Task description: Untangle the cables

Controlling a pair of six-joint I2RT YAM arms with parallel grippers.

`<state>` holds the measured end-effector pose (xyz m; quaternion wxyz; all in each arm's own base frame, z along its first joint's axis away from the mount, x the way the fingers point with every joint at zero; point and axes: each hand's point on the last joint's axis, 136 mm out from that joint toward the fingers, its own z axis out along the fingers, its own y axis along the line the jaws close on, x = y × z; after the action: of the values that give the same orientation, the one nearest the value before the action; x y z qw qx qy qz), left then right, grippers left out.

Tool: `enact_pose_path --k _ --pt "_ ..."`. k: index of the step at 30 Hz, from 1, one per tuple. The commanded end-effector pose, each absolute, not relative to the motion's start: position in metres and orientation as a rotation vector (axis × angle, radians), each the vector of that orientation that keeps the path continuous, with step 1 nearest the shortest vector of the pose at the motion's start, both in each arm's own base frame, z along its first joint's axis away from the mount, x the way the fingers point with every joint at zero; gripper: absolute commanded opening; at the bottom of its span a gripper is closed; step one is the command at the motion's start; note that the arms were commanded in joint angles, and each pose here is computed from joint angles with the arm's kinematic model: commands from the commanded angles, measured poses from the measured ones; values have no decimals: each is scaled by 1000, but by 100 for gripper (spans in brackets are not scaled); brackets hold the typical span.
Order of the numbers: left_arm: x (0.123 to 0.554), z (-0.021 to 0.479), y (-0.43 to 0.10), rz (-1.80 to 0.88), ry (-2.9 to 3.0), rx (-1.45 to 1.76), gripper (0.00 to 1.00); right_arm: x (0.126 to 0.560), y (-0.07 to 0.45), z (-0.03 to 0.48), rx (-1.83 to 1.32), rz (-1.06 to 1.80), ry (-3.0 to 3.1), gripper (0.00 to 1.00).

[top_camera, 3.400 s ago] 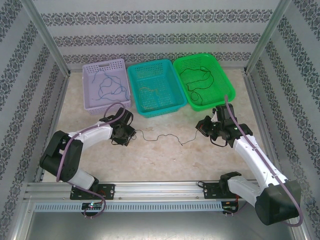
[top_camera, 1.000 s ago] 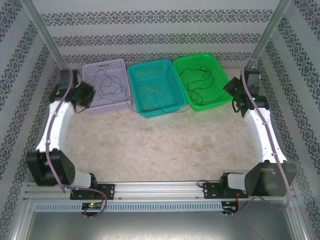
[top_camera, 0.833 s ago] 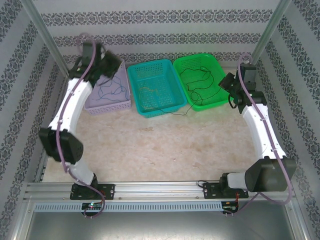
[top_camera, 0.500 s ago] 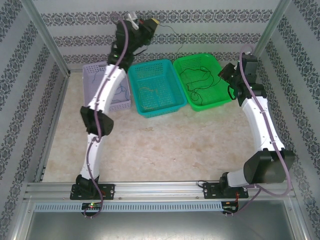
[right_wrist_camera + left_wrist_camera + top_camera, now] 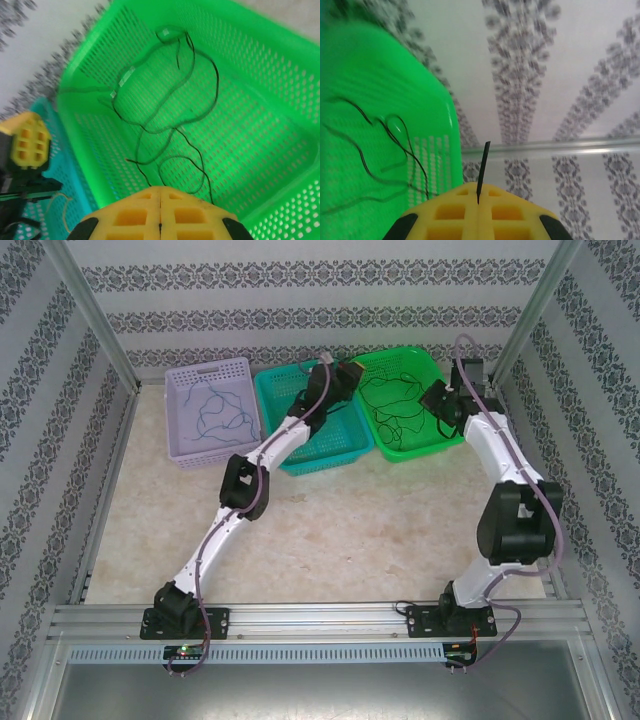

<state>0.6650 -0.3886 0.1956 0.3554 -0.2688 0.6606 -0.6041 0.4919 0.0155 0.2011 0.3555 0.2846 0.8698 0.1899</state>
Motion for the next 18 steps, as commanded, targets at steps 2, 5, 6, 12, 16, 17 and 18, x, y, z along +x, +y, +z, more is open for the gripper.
enact_pose_path --k 2,5,6,12,16,17,18 --pt "640 266 -414 -1695 1561 -545 0 496 20 186 768 531 2356 13" --pt "633 259 -426 -1702 1594 -543 6 496 20 185 776 510 2404 34" --pt "631 257 -429 -1705 1603 -541 19 495 19 188 774 498 2406 39" --pt "624 255 -437 -1711 1665 -512 67 482 10 213 757 430 2369 51" --pt "616 272 -438 -1699 1691 -477 81 470 5 229 751 397 2336 53" --pt "615 275 -437 -1686 1710 -472 83 468 3 232 751 390 2328 54" --pt "613 277 -435 -1657 1744 -477 86 464 2 236 751 379 2320 54"
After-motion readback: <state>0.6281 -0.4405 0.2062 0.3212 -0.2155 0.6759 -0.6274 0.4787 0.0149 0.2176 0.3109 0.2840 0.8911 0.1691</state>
